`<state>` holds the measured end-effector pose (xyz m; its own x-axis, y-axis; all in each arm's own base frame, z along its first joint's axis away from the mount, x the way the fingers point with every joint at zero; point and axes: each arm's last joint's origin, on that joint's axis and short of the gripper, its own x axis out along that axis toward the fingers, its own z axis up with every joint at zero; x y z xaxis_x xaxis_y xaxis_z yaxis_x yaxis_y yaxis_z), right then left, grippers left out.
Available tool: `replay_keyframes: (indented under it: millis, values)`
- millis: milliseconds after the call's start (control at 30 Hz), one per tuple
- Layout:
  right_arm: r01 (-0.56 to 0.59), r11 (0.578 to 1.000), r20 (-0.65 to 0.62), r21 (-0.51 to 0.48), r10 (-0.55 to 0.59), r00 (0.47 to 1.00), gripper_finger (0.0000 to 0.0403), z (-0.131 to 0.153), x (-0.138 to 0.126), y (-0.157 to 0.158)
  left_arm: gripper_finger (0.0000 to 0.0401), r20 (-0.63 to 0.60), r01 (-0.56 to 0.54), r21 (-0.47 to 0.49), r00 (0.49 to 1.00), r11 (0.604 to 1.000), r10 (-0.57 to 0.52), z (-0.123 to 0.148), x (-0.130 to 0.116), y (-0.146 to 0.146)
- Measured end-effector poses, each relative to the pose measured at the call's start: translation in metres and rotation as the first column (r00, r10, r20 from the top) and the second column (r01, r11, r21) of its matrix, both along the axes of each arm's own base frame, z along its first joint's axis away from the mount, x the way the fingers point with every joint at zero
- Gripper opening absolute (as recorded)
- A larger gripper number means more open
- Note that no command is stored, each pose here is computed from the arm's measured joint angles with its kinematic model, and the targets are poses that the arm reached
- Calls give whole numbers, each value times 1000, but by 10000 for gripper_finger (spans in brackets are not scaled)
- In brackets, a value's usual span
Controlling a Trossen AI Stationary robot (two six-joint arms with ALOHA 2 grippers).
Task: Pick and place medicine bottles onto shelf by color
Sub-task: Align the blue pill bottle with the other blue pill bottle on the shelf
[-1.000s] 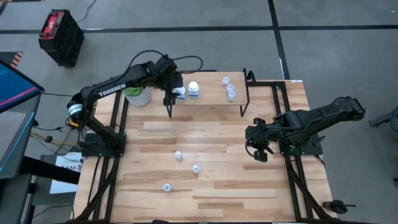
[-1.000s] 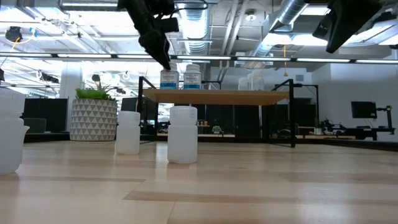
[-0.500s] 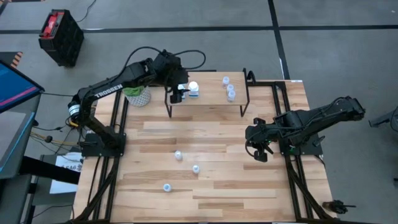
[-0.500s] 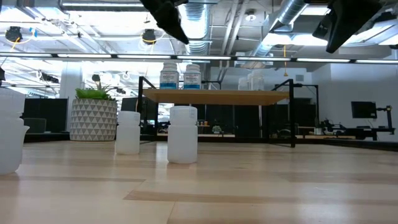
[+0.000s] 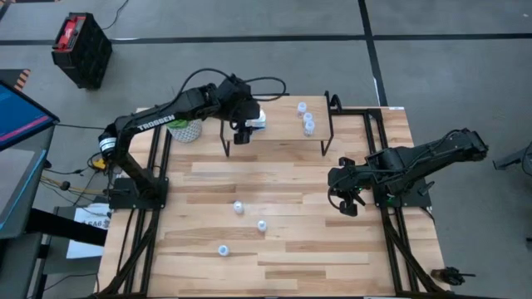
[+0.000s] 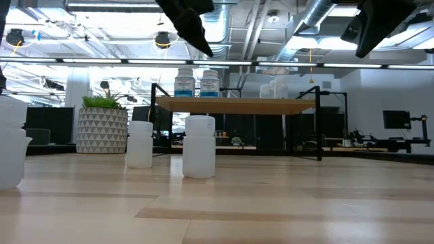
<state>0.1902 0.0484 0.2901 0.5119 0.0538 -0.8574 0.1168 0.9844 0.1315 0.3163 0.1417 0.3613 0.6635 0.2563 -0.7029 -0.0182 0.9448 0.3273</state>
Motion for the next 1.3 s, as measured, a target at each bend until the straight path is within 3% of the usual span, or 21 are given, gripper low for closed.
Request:
replay_keyframes:
  millis: [267,433,567,867,1167,1300]
  values:
    - [0,1000,0,0,0,1000,59,0,0,0,275,-195,32,-130,979,991,-57,-14,-5,-34]
    - [0,1000,0,0,0,1000,59,0,0,0,271,-288,45,-124,954,991,-79,-18,-9,-45]
    - [0,1000,2,1,0,1000,59,0,0,0,253,-290,27,-124,955,992,-62,-18,-13,-34]
    - [0,1000,4,1,0,1000,59,0,0,0,196,-235,-25,-234,971,972,-31,-22,-27,1]
    - [1,1000,4,1,-1,1000,59,0,0,0,179,-261,-74,-215,965,974,15,-37,-33,16]
    - [1,1000,4,1,-1,1000,59,0,0,0,179,-268,-108,-155,961,982,63,-36,-33,20]
